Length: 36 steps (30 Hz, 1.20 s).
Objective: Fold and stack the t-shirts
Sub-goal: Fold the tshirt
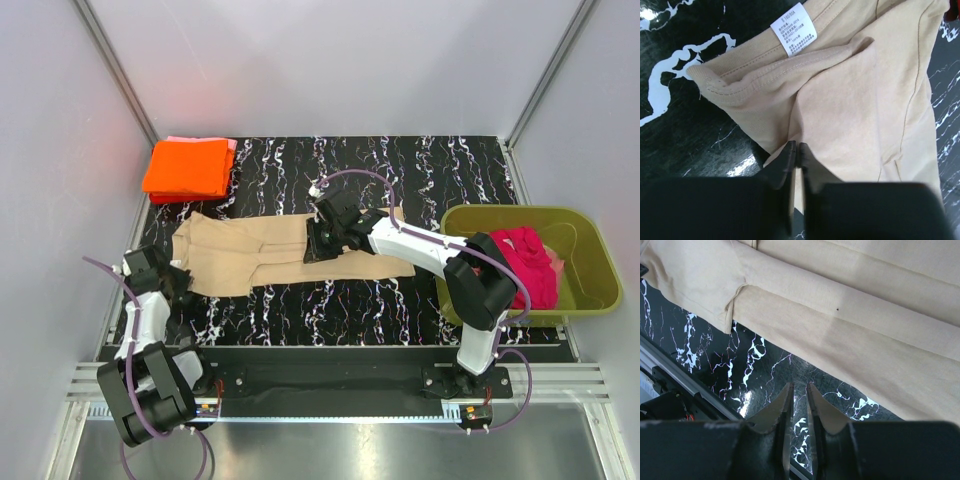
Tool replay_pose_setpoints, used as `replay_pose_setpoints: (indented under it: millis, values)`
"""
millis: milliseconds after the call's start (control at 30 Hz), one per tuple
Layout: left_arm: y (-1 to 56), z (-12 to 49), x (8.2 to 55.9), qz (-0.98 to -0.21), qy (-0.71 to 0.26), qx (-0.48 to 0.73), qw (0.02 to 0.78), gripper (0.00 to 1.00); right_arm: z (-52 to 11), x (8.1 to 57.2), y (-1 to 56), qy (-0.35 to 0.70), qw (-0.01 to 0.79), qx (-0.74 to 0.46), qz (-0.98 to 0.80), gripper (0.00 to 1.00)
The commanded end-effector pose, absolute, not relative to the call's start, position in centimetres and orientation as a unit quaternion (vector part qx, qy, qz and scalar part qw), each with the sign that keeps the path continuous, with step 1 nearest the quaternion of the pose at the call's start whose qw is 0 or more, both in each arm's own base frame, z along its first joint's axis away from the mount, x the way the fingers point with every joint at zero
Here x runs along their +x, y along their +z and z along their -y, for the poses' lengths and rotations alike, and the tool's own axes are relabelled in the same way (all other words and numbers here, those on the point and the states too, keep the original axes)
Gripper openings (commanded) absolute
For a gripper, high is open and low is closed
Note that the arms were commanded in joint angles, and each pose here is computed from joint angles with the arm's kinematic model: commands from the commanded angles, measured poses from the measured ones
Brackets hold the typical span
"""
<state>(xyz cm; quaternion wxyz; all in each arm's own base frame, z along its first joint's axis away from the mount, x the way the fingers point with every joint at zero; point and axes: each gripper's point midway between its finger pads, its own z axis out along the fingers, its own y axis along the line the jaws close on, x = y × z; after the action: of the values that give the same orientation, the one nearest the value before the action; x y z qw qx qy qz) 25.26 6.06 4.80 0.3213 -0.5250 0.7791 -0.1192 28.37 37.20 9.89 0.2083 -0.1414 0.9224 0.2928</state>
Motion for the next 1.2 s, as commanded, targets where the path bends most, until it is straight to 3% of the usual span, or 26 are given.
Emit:
replay_pose_setpoints:
  millis: [0,133,467,767,1033,1167]
  values:
    - [4.9,-6.1,25.4,-0.778,-0.119,-0.52,0.333,0.0,-37.7,28.2,11.6,0.311,0.218,-0.155,-0.912,0.23]
    - [6.1,-6.3,26.2,-0.773,-0.125,-0.511,0.354,0.0,-37.5,28.1,11.7,0.31,0.222,-0.158,-0.911,0.24]
    - [14.8,-5.5,33.6,-0.739,-0.235,-0.441,0.452,0.0,-39.0,31.3,12.6,0.291,0.275,-0.204,-0.893,0.29]
    - [16.4,-3.9,38.9,-0.725,-0.337,-0.396,0.451,0.0,-42.3,35.1,15.2,0.292,0.334,-0.255,-0.86,0.36]
    - [16.9,-4.0,42.8,-0.719,-0.373,-0.388,0.439,0.0,-46.2,37.5,18.6,0.284,0.4,-0.308,-0.815,0.4]
    - [16.5,-3.7,43.9,-0.717,-0.381,-0.406,0.419,0.0,-48.8,37.1,17.2,0.261,0.412,-0.34,-0.804,0.43]
